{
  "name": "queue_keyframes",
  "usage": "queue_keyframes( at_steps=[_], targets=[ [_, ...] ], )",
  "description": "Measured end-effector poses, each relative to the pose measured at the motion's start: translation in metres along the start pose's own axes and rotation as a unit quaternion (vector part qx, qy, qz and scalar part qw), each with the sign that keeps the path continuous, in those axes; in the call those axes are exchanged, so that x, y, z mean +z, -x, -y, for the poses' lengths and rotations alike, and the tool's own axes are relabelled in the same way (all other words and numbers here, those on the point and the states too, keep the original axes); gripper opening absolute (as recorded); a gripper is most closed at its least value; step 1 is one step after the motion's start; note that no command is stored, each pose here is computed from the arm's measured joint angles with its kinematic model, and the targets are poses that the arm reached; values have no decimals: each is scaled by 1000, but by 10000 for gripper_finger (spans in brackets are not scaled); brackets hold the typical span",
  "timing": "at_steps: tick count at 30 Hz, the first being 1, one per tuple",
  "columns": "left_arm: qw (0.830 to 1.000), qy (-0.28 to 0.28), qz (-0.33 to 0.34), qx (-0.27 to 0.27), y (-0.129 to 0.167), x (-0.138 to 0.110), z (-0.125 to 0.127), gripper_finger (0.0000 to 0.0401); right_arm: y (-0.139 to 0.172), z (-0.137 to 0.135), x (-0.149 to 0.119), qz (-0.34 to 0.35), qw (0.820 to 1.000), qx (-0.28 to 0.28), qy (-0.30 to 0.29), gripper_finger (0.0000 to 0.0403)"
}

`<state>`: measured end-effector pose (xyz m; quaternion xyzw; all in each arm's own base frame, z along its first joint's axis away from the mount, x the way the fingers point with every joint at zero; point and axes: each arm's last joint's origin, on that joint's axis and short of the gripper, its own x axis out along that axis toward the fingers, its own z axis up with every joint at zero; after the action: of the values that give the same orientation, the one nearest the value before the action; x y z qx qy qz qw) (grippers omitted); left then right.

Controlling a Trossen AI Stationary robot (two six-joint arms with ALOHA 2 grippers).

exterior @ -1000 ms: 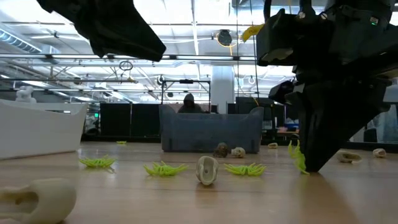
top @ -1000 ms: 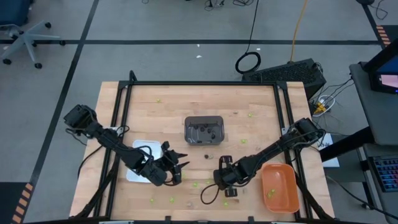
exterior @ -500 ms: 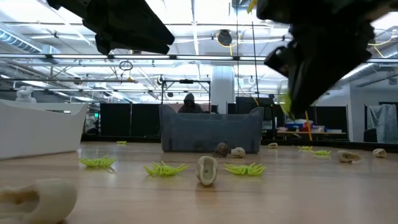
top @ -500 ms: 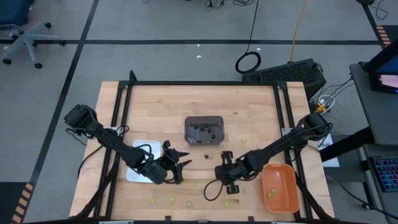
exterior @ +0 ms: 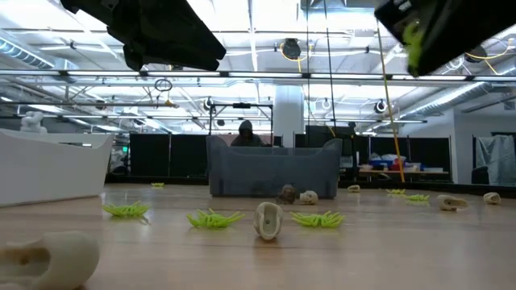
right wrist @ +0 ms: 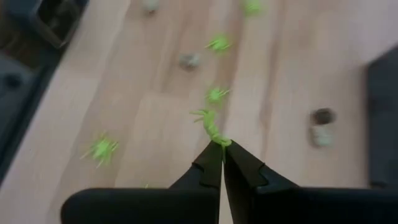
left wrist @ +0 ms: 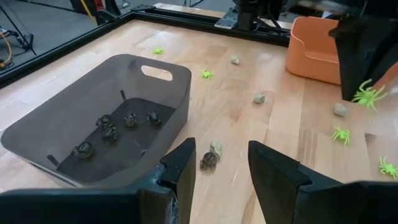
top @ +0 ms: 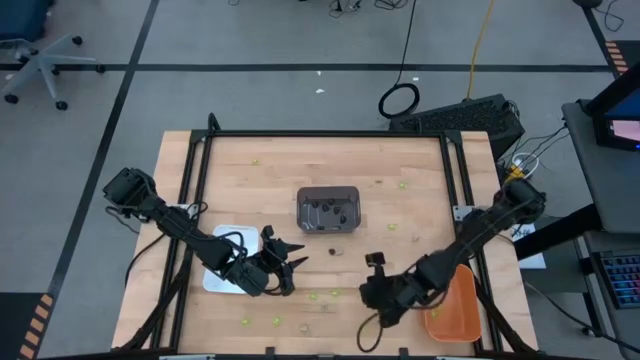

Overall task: Sort Halloween decoration
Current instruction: Put the green spider toy into the orange bin

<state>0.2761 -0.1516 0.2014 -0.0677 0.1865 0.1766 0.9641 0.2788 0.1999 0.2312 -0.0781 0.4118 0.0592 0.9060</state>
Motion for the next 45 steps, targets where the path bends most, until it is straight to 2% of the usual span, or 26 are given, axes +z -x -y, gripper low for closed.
queue_keyframes(
  at_steps=[5,9,15,20,26,31,39,45],
  targets=[
    [1000,1,2,3,-1,0,-1,145,-1,-13,-5,35,996,-76,-42,0],
    [1000,3,5,16,-4,2,-4,145,0,-19,-8,63,988,-134,-39,0],
    [1000,-23,-10,-3,-6,2,-5,145,3,-20,-9,83,974,-209,38,0],
    [1000,-20,-10,-6,-5,2,-4,145,3,-17,-8,72,964,-233,107,0],
    [1000,-20,-10,-12,-3,1,-2,145,2,-14,-6,68,960,-245,118,0],
    [999,-19,-19,-29,-3,0,0,145,2,-14,-5,87,964,-244,64,0],
    [997,-36,-35,-64,0,-2,3,145,2,-16,0,144,961,-215,-94,0],
    [995,-51,-35,-75,5,-5,8,145,1,-20,2,149,955,-147,-208,0]
  ],
)
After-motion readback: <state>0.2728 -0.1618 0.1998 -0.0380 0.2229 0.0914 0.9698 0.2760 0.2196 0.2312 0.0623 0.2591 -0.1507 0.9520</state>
